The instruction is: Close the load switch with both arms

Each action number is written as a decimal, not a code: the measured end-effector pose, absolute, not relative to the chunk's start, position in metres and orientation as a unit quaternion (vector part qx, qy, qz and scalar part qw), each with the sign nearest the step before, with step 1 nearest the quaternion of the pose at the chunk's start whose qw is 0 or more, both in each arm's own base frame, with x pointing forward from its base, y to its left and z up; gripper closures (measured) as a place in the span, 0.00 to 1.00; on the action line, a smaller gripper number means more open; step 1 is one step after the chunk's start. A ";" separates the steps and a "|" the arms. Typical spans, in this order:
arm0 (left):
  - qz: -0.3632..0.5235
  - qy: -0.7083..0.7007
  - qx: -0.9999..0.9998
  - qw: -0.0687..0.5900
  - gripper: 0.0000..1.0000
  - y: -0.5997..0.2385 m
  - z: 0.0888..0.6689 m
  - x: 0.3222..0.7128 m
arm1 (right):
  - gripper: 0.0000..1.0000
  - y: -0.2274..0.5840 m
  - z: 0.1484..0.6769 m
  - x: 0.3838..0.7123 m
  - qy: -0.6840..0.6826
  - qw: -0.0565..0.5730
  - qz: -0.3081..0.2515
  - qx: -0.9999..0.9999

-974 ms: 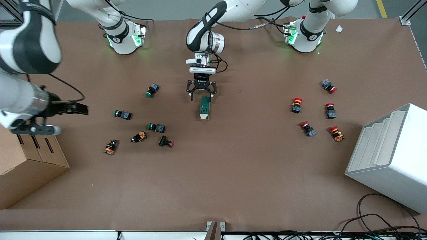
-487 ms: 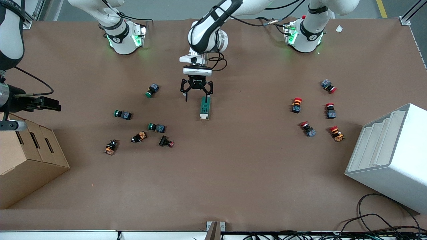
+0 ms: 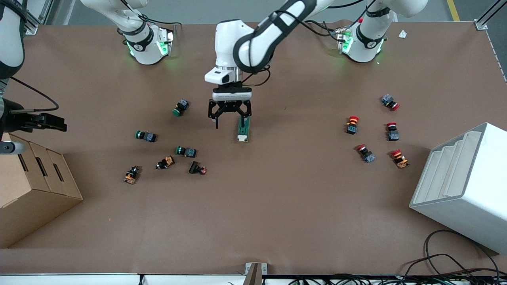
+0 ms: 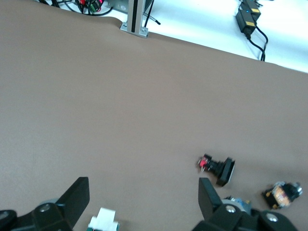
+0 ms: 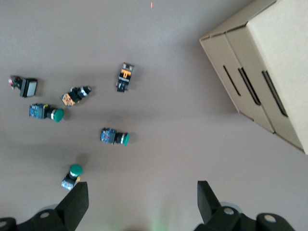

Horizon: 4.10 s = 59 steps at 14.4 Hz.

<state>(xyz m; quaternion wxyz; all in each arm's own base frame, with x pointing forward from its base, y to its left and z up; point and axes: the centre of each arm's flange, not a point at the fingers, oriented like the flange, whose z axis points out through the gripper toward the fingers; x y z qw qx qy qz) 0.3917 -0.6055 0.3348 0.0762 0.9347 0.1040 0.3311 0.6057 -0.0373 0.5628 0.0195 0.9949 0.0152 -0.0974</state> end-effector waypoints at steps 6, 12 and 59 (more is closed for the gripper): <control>0.279 0.161 0.941 0.102 0.00 -0.567 0.403 0.462 | 0.00 -0.036 0.558 0.605 0.016 0.018 -0.108 0.994; 0.226 0.196 0.950 0.093 0.00 -0.510 0.450 0.532 | 0.00 -0.048 0.562 0.597 0.006 0.016 -0.113 0.993; 0.006 -0.032 0.999 -0.006 0.00 -0.075 0.646 0.492 | 0.00 -0.034 0.656 0.489 0.025 -0.005 -0.035 0.999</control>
